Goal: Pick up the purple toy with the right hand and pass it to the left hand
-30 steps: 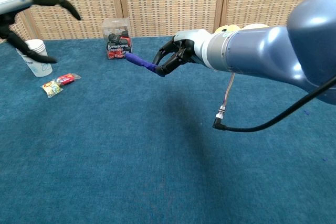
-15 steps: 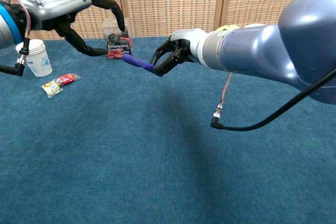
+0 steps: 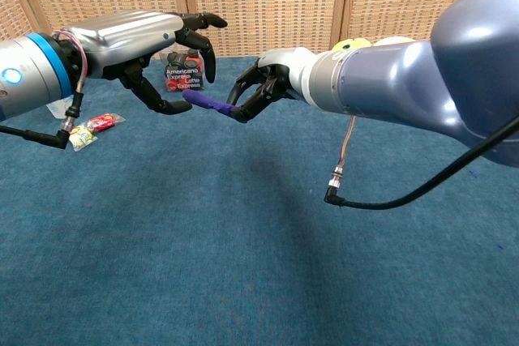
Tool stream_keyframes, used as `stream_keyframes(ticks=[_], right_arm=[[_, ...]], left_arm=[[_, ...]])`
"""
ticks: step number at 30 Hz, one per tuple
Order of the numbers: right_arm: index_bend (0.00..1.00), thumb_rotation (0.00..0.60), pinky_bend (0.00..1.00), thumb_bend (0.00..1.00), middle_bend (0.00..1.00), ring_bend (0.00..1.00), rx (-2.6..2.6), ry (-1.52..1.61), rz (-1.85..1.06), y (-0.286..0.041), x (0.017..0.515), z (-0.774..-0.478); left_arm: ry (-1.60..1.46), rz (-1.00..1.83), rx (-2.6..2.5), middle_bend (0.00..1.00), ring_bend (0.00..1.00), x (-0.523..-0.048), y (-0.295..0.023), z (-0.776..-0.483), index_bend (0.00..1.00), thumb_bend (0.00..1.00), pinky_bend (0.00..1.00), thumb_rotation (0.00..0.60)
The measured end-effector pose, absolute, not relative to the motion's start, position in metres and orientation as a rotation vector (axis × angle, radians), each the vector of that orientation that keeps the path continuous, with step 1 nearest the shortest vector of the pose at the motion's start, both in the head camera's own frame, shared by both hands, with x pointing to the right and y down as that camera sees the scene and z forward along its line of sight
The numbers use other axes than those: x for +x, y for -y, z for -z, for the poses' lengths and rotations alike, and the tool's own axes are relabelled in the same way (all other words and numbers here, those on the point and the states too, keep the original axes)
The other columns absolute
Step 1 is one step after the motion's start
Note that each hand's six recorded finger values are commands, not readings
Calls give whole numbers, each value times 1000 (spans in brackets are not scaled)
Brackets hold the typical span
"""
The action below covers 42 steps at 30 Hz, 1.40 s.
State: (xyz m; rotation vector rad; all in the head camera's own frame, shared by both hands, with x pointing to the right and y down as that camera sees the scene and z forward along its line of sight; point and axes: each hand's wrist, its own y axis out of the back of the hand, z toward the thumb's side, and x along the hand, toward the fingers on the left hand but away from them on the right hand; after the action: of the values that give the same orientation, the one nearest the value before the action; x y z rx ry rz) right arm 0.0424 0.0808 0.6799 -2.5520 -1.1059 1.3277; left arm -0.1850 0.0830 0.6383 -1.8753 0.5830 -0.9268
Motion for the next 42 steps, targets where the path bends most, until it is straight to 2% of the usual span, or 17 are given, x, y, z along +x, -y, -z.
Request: stream_keyframes(ticks=[21,42], right_arm=[[596,600,0,620,147,0,-2566,1087,-1325,-86,38,-681],[596,600,0,619,147,0,-2569,1082,-1326,-87,40,-681]], left_arm=[[-559,958,-1886,0,0,-176,-88,-647,447,362,0,600],[-547,978,-1874,0,0,-174,-88,-651,518,373,0,600]])
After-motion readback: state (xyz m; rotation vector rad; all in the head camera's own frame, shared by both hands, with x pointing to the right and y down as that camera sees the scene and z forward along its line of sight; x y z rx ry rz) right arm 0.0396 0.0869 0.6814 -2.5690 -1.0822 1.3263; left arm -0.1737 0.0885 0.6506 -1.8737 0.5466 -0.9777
